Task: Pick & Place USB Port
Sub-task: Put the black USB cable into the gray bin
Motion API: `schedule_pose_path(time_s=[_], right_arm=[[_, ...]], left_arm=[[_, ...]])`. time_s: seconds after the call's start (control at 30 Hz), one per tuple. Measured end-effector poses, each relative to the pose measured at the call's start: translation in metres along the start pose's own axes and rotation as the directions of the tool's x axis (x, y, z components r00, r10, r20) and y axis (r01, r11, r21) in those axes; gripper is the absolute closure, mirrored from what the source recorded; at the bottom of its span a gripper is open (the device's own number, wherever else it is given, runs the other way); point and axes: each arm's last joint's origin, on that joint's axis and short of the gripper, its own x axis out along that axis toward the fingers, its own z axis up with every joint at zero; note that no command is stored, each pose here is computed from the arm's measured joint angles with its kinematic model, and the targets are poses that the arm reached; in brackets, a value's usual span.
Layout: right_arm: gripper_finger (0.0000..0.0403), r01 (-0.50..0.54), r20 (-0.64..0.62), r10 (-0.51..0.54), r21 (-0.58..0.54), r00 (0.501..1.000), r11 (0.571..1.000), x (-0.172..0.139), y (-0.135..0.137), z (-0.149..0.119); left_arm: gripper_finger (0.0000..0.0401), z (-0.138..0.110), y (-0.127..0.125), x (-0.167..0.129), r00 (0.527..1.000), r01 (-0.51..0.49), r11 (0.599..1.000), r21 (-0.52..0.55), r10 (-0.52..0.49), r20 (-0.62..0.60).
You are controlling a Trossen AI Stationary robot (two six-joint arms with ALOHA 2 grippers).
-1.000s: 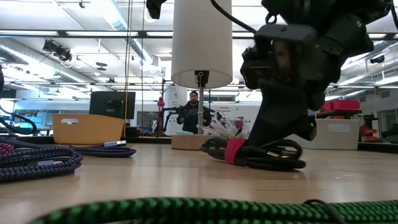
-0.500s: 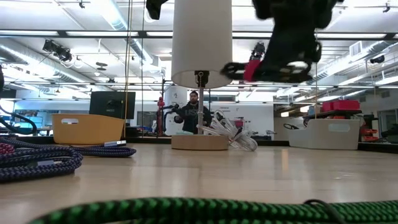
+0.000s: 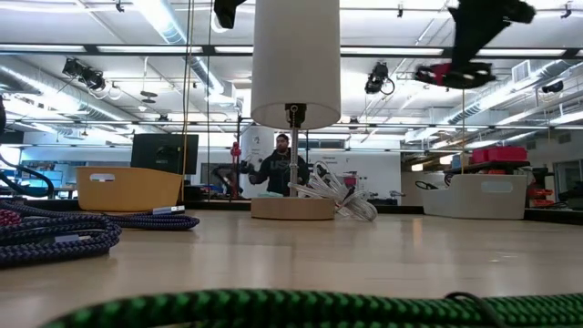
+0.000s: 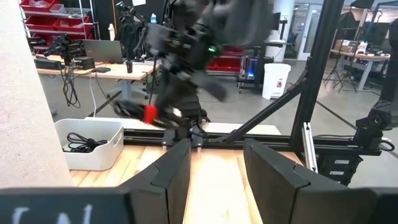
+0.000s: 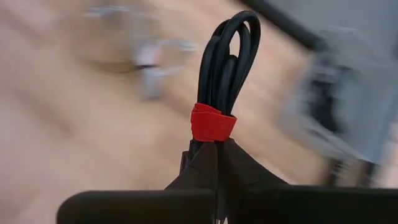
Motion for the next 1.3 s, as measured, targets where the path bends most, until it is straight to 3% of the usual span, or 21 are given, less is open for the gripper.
schedule_pose_path(time_s=[0.1, 0.23, 0.43, 0.73, 0.9, 1.3], right_arm=[[0.0403, 0.137, -0.013, -0.137, 0.043, 0.991, 0.990, 0.005, -0.019, 0.006], [0.0403, 0.197, 0.029, -0.199, 0.047, 0.980, 0.979, 0.021, -0.030, 0.019], [0.0403, 0.402, -0.038, -0.400, 0.099, 0.916, 0.910, 0.063, -0.059, 0.031], [0.0403, 0.558, -0.124, -0.544, 0.164, 0.830, 0.813, 0.129, -0.102, 0.037], [0.0403, 0.614, -0.162, -0.592, 0.191, 0.789, 0.766, 0.149, -0.125, 0.038], [0.0403, 0.618, -0.236, -0.576, 0.190, 0.783, 0.762, 0.191, -0.156, 0.023]], left_arm=[[0.0245, 0.000, 0.000, 0.000, 1.000, 0.000, 1.000, 0.000, 0.000, 0.000], [0.0245, 0.000, 0.000, 0.000, 1.000, 0.000, 1.000, 0.000, 0.000, 0.000], [0.0245, 0.000, 0.000, 0.000, 1.000, 0.001, 1.000, 0.000, -0.001, 0.000], [0.0245, 0.000, -0.001, 0.000, 1.000, 0.003, 1.000, -0.001, -0.003, 0.000], [0.0245, 0.000, -0.001, 0.000, 1.000, 0.003, 1.000, -0.001, -0.003, -0.001], [0.0245, -0.002, -0.001, 0.000, 1.000, 0.002, 1.000, 0.002, -0.002, -0.016]])
